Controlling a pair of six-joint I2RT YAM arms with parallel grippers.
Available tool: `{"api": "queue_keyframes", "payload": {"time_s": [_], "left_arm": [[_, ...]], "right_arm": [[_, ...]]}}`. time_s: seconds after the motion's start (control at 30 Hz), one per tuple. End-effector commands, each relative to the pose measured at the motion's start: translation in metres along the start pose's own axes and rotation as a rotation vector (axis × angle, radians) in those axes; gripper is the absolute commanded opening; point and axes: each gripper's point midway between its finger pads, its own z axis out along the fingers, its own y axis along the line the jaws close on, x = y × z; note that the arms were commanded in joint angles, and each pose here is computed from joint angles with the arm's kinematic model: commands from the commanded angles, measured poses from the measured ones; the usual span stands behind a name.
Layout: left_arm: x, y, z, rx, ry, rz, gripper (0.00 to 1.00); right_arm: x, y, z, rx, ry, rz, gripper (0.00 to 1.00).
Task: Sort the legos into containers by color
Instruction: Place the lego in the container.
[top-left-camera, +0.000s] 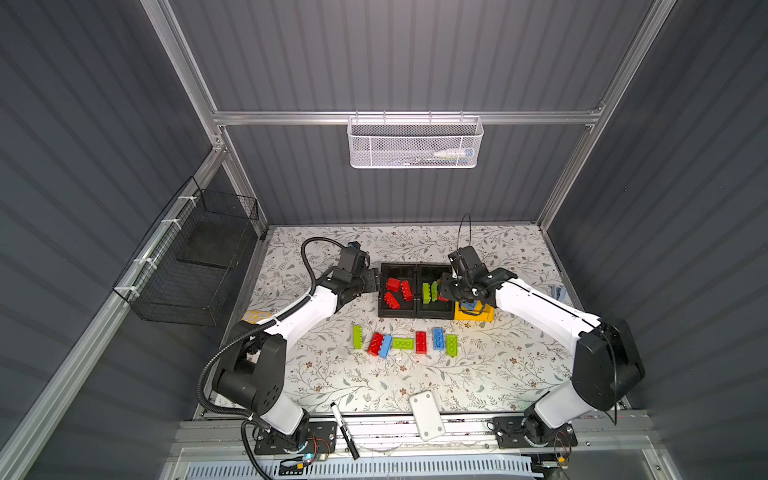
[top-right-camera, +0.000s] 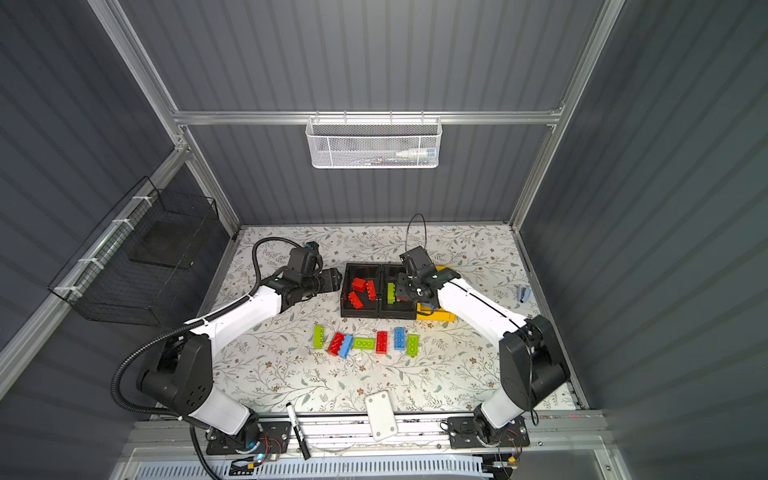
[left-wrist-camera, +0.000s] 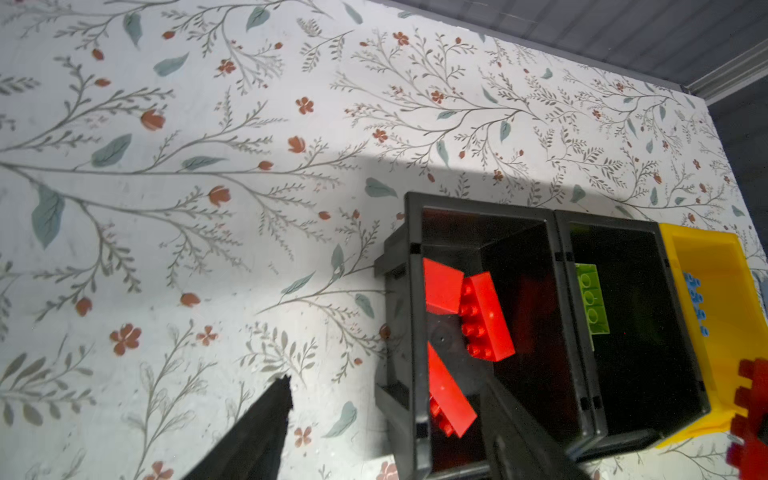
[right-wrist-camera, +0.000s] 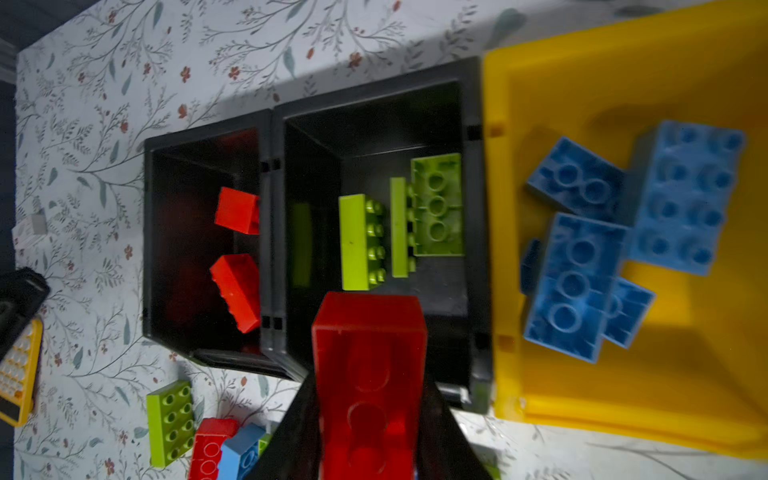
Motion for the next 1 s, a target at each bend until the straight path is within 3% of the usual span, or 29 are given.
{"api": "queue_keyframes", "payload": {"time_s": [0.0, 0.23, 0.5, 0.57, 0.77, 0.97], "left_arm": [[0.009, 0.018, -0.009, -0.040, -0.009, -0.073, 0.73], [0.041, 0.051, -0.031, -0.136, 0.008, -0.128, 0.73], [0.080, 0.063, -0.045, -0.124, 0.044, -0.209, 0.73], [0.090, 0.065, -0.047, -0.114, 0.058, -0.219, 0.73], [0.107, 0.070, -0.049, -0.120, 0.091, -0.226, 0.73], [0.112, 0.063, -0.037, -0.102, 0.118, -0.231, 0.73]], "right_arm": [[-0.008, 0.039, 0.004, -0.093, 0.001, -0.072, 0.28], [-0.001, 0.092, 0.029, -0.187, 0.061, -0.141, 0.29], [0.001, 0.113, 0.058, -0.210, 0.103, -0.150, 0.31], [0.001, 0.115, 0.065, -0.201, 0.104, -0.159, 0.35], [-0.003, 0.117, 0.068, -0.194, 0.099, -0.160, 0.58], [-0.018, 0.108, 0.047, -0.155, 0.031, -0.179, 0.62]]}}
